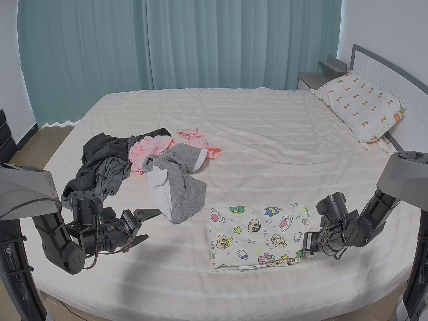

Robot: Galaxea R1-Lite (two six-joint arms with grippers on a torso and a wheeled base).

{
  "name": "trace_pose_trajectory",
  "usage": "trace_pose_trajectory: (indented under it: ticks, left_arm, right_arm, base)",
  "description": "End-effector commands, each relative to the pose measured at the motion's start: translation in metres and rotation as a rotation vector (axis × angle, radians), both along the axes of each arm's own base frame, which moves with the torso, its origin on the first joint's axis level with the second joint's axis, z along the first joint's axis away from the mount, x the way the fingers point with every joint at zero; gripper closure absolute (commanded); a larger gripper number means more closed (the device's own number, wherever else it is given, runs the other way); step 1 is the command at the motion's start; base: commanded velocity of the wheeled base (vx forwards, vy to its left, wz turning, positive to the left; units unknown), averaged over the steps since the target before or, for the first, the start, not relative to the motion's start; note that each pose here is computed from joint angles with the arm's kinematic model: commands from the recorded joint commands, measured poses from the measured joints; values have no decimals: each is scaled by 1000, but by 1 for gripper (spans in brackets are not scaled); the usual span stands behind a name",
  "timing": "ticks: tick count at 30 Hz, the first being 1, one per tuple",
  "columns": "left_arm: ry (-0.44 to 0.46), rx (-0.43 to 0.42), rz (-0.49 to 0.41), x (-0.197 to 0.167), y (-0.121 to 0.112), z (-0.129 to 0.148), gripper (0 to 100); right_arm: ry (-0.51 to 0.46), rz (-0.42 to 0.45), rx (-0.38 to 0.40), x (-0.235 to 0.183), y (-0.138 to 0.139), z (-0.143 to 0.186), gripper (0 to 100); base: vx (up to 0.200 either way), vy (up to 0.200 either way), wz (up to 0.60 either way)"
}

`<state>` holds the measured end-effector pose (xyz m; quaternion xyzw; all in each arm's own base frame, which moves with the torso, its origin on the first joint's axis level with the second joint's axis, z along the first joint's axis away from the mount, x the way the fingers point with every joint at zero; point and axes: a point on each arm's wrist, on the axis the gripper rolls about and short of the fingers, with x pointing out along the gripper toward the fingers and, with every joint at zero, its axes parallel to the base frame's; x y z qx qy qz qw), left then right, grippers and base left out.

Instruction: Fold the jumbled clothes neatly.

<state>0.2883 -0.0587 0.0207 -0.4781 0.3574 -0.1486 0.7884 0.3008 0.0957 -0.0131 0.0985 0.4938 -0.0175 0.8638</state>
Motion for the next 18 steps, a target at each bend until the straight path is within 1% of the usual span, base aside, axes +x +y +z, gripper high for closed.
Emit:
trace_pose_trajectory:
  ticks: [1, 5, 7, 9, 12, 13, 15, 16, 18]
  left_arm:
    - [1, 0, -1, 0, 0, 0, 0]
    - [2, 0, -1, 0, 0, 0, 0]
    - [1, 0, -1, 0, 0, 0, 0]
    - [1, 0, -1, 0, 0, 0, 0]
    - [2, 0, -1, 0, 0, 0, 0]
    - [2, 0, -1, 0, 0, 0, 0]
    - [-7, 12, -30, -3, -6, 0, 0]
    - [-7, 12, -30, -3, -6, 0, 0]
    - [-28, 61, -110, -11, -19, -3, 0]
  right_arm:
    - [20, 3, -7, -3, 0, -4, 0]
    - [27, 2, -9, -4, -1, -7, 0]
    - [18, -9, -6, -7, -5, -3, 0]
    - [-14, -21, 5, -5, -8, 3, 0]
    - [-97, -50, 32, 2, -14, 17, 0]
    - [-97, -50, 32, 2, -14, 17, 0]
    - [-130, -80, 70, -4, -14, 24, 0]
    - [-130, -80, 70, -4, -14, 24, 0]
    - [-173, -117, 146, -17, -8, 29, 0]
  base:
    - [0, 0, 0]
    - [0, 0, 0]
    - [0, 0, 0]
    - [0, 0, 0]
    - [0, 0, 0]
    - [0, 0, 0]
    - [0, 0, 0]
    - [0, 0, 0]
    - [0, 0, 0]
